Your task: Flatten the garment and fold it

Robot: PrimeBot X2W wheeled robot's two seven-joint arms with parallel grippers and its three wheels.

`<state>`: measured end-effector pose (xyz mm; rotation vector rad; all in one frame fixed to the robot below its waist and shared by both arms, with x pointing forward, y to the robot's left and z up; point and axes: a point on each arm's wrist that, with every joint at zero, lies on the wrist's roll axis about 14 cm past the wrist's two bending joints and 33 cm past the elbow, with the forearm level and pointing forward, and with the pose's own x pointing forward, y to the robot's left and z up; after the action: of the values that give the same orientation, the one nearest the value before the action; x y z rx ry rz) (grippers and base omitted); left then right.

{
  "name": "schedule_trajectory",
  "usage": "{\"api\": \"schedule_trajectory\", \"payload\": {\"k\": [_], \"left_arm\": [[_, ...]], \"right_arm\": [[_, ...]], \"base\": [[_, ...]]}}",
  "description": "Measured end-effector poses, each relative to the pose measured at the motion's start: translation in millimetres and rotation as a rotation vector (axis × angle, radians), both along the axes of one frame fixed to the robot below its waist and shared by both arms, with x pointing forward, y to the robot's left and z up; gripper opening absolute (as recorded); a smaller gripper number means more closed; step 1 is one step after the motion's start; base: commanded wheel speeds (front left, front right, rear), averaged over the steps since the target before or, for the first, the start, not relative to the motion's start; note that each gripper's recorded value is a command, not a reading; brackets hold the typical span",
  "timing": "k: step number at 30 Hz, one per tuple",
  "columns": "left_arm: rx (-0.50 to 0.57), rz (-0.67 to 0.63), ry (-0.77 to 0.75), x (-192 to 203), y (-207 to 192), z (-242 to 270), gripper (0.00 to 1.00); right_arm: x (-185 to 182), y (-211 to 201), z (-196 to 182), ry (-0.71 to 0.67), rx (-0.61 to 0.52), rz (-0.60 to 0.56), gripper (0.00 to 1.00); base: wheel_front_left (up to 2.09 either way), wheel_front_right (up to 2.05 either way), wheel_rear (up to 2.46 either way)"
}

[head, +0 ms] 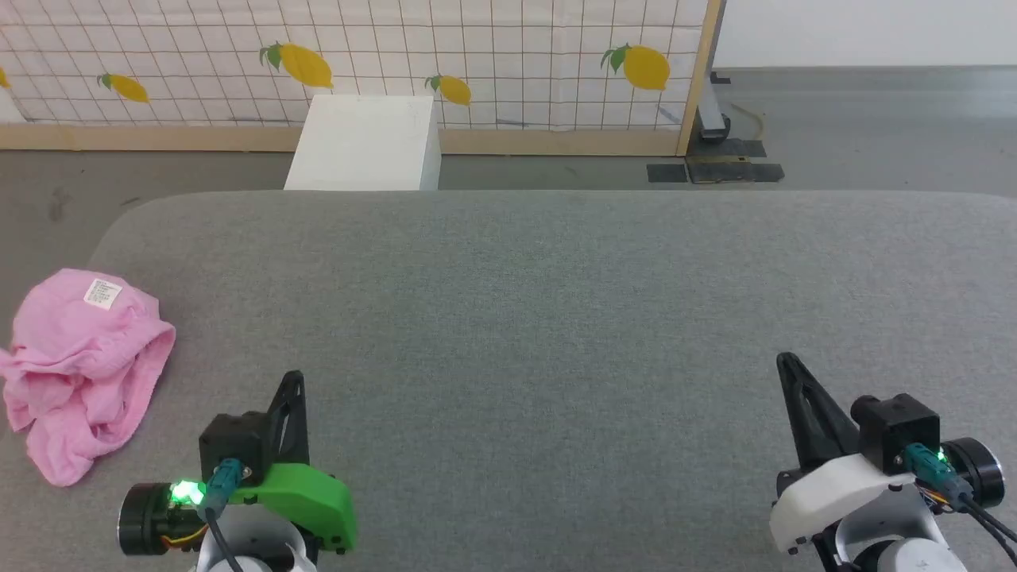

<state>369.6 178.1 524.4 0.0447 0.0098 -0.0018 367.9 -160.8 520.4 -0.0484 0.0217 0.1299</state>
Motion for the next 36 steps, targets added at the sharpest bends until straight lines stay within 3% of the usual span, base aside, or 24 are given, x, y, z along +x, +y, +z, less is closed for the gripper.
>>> {"api": "schedule_trajectory", "payload": {"k": [36], "left_arm": [[0.000, 0.000, 0.000, 0.0, 0.0, 0.0, 0.00]], "right_arm": [[0.0, 0.0, 0.0, 0.000, 0.000, 0.000, 0.00]], "base": [[0.00, 0.00, 0.00]]}}
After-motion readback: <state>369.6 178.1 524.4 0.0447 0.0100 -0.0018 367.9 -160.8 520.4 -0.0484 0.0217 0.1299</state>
